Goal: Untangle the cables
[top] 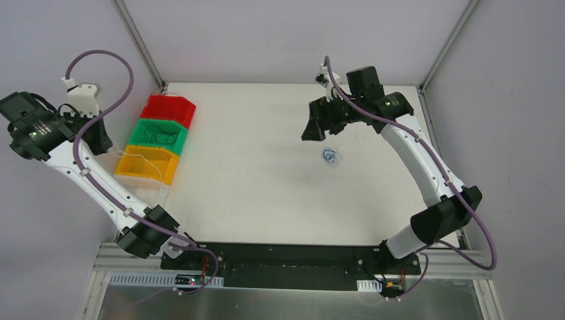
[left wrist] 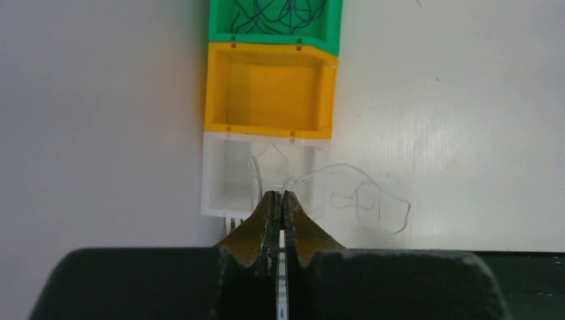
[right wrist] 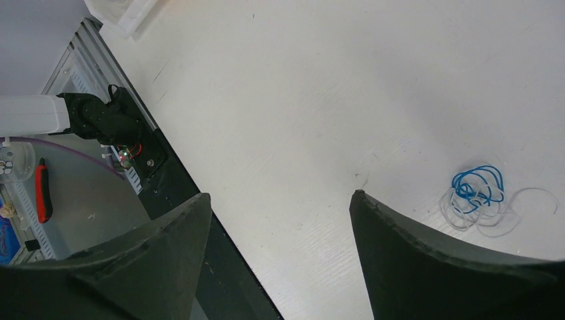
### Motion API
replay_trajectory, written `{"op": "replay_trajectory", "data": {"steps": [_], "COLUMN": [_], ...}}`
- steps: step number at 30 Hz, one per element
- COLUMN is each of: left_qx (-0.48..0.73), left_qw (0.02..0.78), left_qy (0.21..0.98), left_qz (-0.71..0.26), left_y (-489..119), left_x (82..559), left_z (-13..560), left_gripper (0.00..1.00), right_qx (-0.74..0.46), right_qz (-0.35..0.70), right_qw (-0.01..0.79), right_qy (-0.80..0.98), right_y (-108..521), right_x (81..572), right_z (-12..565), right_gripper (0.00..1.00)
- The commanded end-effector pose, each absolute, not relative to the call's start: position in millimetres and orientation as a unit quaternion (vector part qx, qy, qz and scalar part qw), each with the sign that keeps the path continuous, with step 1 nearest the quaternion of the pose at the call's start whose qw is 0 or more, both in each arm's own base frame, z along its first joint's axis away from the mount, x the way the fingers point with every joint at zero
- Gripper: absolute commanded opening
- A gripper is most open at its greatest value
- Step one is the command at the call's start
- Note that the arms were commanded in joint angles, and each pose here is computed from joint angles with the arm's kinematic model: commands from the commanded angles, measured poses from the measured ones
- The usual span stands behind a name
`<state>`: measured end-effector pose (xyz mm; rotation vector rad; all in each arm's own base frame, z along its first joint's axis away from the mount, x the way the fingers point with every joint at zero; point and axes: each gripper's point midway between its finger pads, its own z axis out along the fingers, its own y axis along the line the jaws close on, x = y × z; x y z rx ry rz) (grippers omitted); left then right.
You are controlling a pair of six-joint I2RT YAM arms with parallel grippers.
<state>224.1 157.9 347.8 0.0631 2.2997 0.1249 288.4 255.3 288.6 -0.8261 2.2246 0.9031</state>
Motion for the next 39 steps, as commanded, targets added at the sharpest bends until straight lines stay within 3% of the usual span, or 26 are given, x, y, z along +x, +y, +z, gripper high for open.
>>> {"op": "replay_trajectory", "data": {"steps": [1,20,39], "left_qx": [0.054,0.02,-0.022], "left_qw": [0.382,0.37,0.315], "left_qy": [0.921,0.924,0.946], "left_qz": [0.061,0.096,0.074], "left_y": [166.6,235.9,244.5], "left_x": [200.6,193.5,219.8], "left_z": [352.1,337.2,147.6], "left_gripper": [0.0,0.0,0.0], "right_qx": [-0.323,-0.298,-0.26], "right_qz": [0.355,0.372,0.338], "right_qw": [0.3,0.275,0.214], "right_qy": [0.824,0.835,0.879], "right_y": [260.5,270.6,244.7], "right_x": [289.0,296.8,310.1], "right_z": [304.9,301.0,261.9], "right_gripper": [0.79,0.79,0.8]}}
